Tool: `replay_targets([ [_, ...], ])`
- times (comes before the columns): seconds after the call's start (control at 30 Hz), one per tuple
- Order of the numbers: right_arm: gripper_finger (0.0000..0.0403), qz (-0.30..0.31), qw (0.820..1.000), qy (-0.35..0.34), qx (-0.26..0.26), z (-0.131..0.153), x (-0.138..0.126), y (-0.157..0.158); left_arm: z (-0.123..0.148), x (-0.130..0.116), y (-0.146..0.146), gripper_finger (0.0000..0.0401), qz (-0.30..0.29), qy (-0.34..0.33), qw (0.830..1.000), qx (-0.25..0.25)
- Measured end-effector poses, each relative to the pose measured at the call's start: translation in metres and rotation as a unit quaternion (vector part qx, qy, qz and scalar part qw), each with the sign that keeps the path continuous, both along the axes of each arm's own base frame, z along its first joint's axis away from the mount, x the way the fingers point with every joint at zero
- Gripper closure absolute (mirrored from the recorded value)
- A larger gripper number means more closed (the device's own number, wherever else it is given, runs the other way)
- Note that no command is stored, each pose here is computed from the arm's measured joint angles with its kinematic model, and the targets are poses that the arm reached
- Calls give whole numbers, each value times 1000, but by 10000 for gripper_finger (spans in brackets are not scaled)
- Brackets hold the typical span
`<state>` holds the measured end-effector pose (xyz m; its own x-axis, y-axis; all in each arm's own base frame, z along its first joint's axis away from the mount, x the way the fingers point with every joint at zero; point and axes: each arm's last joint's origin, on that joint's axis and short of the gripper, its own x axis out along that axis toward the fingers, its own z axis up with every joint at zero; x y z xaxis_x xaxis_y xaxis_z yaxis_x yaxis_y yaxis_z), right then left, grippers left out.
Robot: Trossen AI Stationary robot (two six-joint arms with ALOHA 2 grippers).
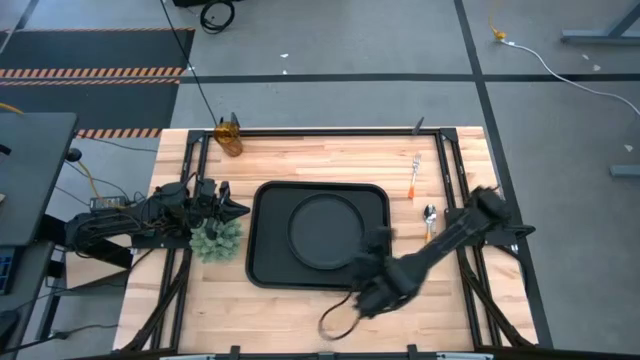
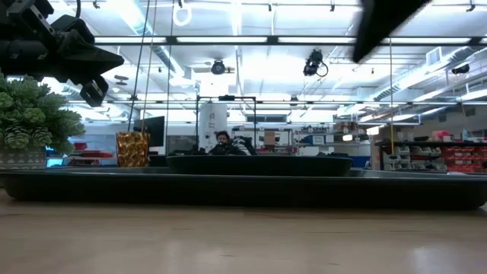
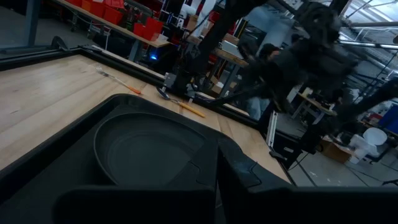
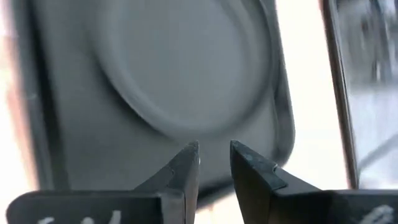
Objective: Pick and place plate/cup/fork/spoon on tray
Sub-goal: Put the yellow spoon on the black serving tray to the right of the black plate
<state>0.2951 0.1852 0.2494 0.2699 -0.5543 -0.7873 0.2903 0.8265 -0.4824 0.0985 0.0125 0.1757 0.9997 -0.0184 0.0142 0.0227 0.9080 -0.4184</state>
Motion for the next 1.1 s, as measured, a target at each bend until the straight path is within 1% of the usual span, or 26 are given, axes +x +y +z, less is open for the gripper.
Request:
replay_targets([
  [0.07, 303, -68, 997, -16, 12, -5, -24, -9, 0, 0, 0, 390, 0, 0, 1000, 0],
  [0.2, 288, -183, 982, -3, 40, -26, -66, -30, 0, 0, 0, 390, 0, 0, 1000, 0],
  [0.27, 275, -239, 970, 14, 47, -38, -83, -42, 0, 0, 0, 390, 0, 0, 1000, 0],
  [0.37, 250, -315, 945, 64, 61, -56, -105, -60, 0, 0, 0, 390, 0, 0, 1000, 0],
  [0.47, 222, -365, 922, 113, 63, -70, -123, -74, 0, 0, 0, 390, 0, 0, 1000, 0],
  [0.53, 205, -379, 914, 129, 64, -77, -131, -81, 0, 0, 0, 390, 0, 0, 1000, 0],
  [0.6, 192, -386, 910, 130, 76, -85, -138, -87, 0, 0, 0, 390, 0, 0, 1000, 0],
  [0.7, 179, -384, 909, 105, 121, -98, -143, -94, 0, 0, 0, 390, 0, 0, 1000, 0],
  [0.8, 175, -380, 907, 79, 163, -111, -146, -101, 0, 0, 0, 390, 0, 0, 1000, 0],
  [0.93, 176, -389, 901, 61, 182, -119, -151, -108, 0, 0, 0, 390, 0, 0, 1000, 0],
  [1.1, 180, -391, 899, 53, 190, -118, -154, -110, 0, 0, 0, 390, 0, -1, 1000, 0],
])
